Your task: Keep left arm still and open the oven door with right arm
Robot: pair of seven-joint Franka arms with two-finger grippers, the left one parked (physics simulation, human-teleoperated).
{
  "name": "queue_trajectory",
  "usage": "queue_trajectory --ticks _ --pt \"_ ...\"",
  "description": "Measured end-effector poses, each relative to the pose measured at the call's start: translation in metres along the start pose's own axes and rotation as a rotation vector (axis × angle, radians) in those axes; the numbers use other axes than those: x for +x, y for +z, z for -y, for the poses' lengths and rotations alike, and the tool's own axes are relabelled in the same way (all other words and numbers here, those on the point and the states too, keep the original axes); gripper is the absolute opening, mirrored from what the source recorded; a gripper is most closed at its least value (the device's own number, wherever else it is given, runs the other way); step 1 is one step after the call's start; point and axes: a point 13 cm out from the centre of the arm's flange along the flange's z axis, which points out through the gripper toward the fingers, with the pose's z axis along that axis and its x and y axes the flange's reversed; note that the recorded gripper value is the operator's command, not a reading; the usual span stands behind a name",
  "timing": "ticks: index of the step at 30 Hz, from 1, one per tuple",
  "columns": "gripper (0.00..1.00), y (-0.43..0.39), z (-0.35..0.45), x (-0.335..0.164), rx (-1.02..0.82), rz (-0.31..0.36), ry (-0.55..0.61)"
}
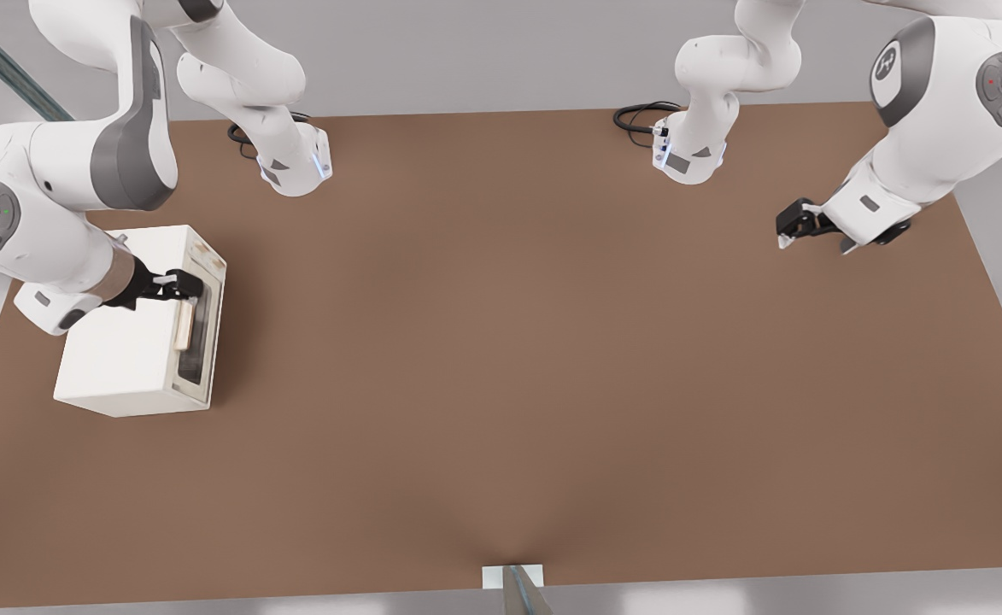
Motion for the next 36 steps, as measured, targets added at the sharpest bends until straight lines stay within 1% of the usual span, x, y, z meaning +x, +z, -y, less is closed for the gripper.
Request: queue_trajectory --ticks 2,3,4,5,7,10,13,15,19,27,31,36 --pt "1.0 0.004 0.004 0.002 -0.001 -0.012 0.002" --pt "1.0 0.011 0.008 0.004 0.014 -0.029 0.0" --pt "0.35 0.026 0.009 0.006 0.054 -0.062 -0.017" --pt "0.21 0.041 0.001 0.005 0.107 -0.095 -0.057" --pt "0.21 0.073 -0.017 0.007 0.21 -0.16 -0.151" --pt "0.21 0.115 -0.007 0.017 0.356 -0.23 -0.239" --pt "0.21 0.146 0.027 0.029 0.456 -0.259 -0.279" --pt "0.21 0.161 0.046 0.032 0.492 -0.258 -0.292" --pt "0.21 0.192 0.078 0.044 0.507 -0.25 -0.276" --pt "0.21 0.222 0.061 0.037 0.521 -0.19 -0.305" --pt "0.21 0.231 0.063 0.038 0.528 -0.18 -0.303" --pt "0.21 0.243 0.07 0.043 0.53 -0.19 -0.287"
